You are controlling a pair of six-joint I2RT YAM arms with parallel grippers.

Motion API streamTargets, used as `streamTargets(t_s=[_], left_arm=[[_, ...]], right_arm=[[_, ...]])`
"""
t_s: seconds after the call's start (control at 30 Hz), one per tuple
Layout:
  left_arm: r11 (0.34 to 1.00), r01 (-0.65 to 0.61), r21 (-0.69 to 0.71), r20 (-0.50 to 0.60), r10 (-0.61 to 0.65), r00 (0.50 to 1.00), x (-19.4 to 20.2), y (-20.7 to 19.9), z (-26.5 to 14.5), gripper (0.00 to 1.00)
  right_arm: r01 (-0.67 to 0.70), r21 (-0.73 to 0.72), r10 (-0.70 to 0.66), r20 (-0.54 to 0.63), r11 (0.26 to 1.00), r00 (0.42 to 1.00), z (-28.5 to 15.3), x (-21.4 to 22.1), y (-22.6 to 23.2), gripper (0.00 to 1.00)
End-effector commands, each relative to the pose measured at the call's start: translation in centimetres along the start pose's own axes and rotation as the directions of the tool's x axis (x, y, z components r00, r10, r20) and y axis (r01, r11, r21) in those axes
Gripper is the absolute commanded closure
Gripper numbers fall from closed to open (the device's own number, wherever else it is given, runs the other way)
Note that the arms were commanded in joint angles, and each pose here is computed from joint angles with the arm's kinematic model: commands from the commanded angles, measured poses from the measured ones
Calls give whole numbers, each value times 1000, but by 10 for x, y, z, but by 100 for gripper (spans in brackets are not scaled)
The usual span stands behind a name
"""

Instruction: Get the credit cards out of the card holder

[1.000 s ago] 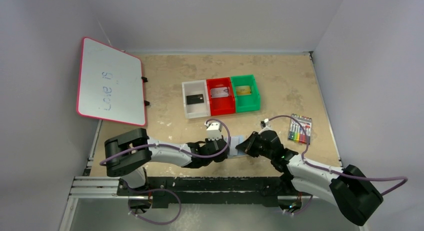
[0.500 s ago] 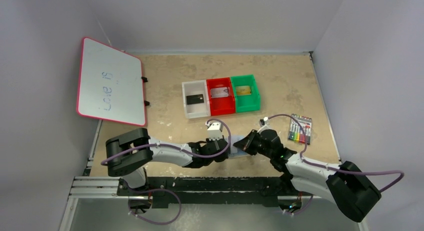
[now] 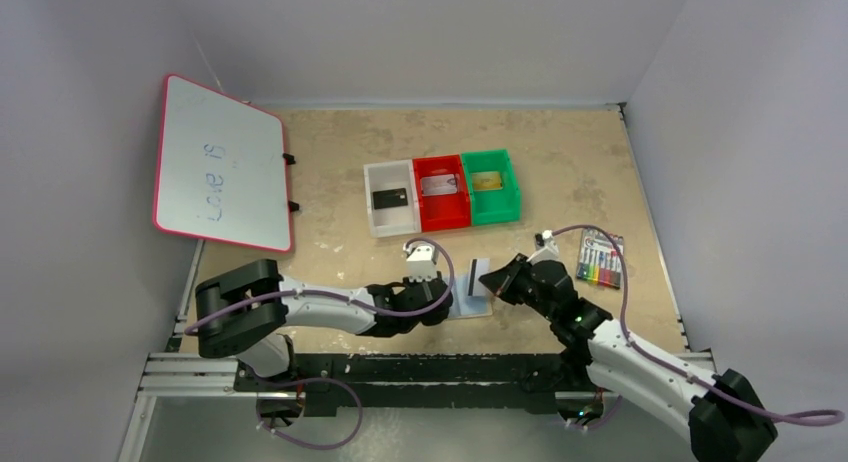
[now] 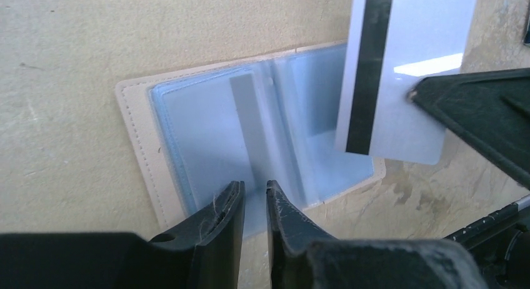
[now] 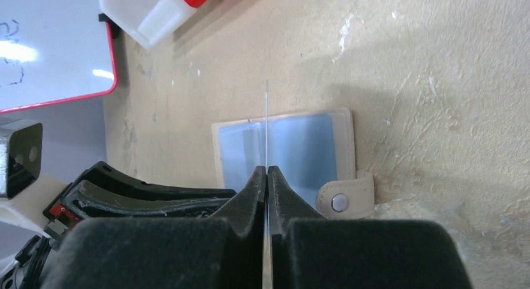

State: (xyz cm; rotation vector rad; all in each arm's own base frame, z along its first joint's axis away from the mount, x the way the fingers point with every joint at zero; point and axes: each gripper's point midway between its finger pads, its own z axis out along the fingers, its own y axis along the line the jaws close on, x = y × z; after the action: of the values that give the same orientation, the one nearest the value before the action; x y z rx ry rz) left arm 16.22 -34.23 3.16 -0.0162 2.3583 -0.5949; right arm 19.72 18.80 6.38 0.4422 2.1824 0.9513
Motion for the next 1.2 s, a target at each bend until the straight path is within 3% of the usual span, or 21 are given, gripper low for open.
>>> streamTargets(t_s=[0.0,0.13,0.3,0.5,0.63,0.9,1.17], left_arm=[[1000,-17,13,56,16,998,-19,-1,-17,78],[999,-17,36,84,14,996,-33,-8,-29,71],[1000,-21,23,151,17,988,-55,-2,-46,55],[988,-90,-123,266,120,956,-101,19,-78,34],[974,-90,-206,332,156,930,-132,35,-103,26],[931,-43,-363,383,191,904,-191,90,-152,22],[856,67,-512,525,249,814,-229,137,-216,22]], right_arm=[[92,-38,-88,93,995,992,-6,-22,13,100],[163,-95,-143,192,982,971,-10,-39,27,100],[308,-217,-246,271,926,931,-21,-53,64,100],[428,-280,-337,319,860,886,-29,-56,85,100],[510,-350,-383,371,786,846,-39,-54,101,100],[674,-341,-499,475,655,725,-53,-67,127,100],[779,-226,-612,508,585,607,-51,-88,138,100]])
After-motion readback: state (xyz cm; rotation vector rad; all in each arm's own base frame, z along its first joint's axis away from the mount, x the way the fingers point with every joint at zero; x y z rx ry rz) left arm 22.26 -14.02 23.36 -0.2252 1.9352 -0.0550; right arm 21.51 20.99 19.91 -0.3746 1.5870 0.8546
